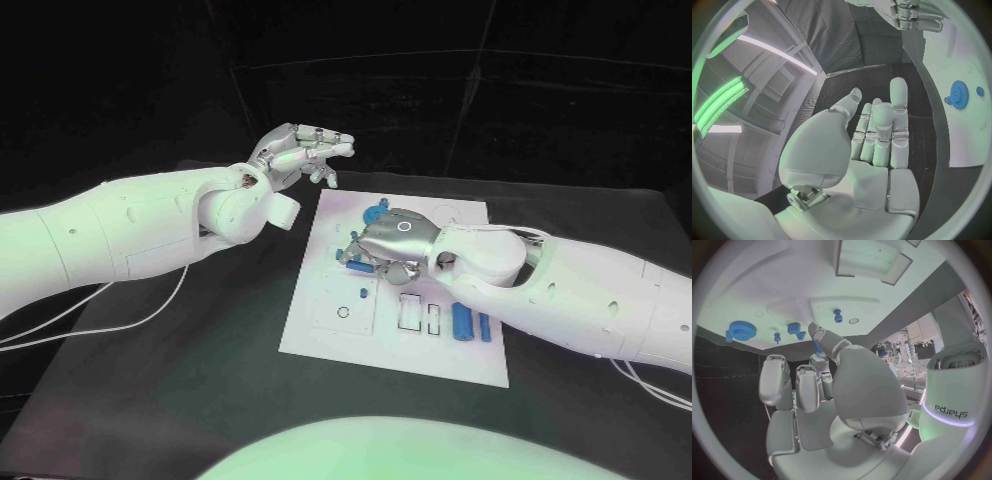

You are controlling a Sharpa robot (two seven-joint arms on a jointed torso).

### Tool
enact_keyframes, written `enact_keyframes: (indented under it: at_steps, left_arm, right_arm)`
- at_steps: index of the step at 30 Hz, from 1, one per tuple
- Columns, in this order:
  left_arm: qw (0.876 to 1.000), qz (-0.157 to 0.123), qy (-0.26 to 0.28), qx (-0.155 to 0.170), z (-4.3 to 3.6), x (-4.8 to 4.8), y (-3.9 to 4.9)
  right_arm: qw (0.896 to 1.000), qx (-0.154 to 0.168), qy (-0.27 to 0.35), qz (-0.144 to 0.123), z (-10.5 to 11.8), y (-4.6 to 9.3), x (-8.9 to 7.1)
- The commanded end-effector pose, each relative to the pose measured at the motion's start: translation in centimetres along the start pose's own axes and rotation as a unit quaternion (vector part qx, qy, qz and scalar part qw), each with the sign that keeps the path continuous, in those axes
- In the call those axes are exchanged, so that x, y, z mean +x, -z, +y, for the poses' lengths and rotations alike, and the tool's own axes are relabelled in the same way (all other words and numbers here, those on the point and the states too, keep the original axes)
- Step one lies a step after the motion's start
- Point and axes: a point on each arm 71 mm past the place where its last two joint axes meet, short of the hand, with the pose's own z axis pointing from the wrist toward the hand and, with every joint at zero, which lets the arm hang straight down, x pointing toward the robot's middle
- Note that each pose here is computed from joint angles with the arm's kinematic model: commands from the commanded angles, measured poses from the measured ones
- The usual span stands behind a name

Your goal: Assemble the parts on the task board

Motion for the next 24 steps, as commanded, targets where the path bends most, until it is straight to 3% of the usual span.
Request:
enact_keyframes:
  at_steps: [1,7,12,17,24]
  left_arm:
    - [1.000,0.000,0.001,0.004,-0.04,-0.32,0.21]
    - [1.000,-0.003,-0.008,0.003,0.51,-1.53,1.33]
    - [0.999,0.013,-0.039,0.001,0.94,-2.24,2.36]
    - [0.995,0.041,-0.093,-0.002,1.22,-2.55,3.27]
    - [0.977,0.087,-0.195,-0.008,1.52,-2.47,4.17]
  right_arm:
    - [0.999,0.006,-0.033,-0.031,-0.1,0.4,-0.6]
    - [0.996,0.023,-0.069,-0.051,-0.7,1.7,-0.8]
    - [0.993,0.035,-0.089,-0.062,-1.3,2.6,-0.8]
    - [0.991,0.042,-0.104,-0.069,-1.6,3.3,-0.9]
    - [0.989,0.048,-0.118,-0.076,-1.7,4.0,-1.0]
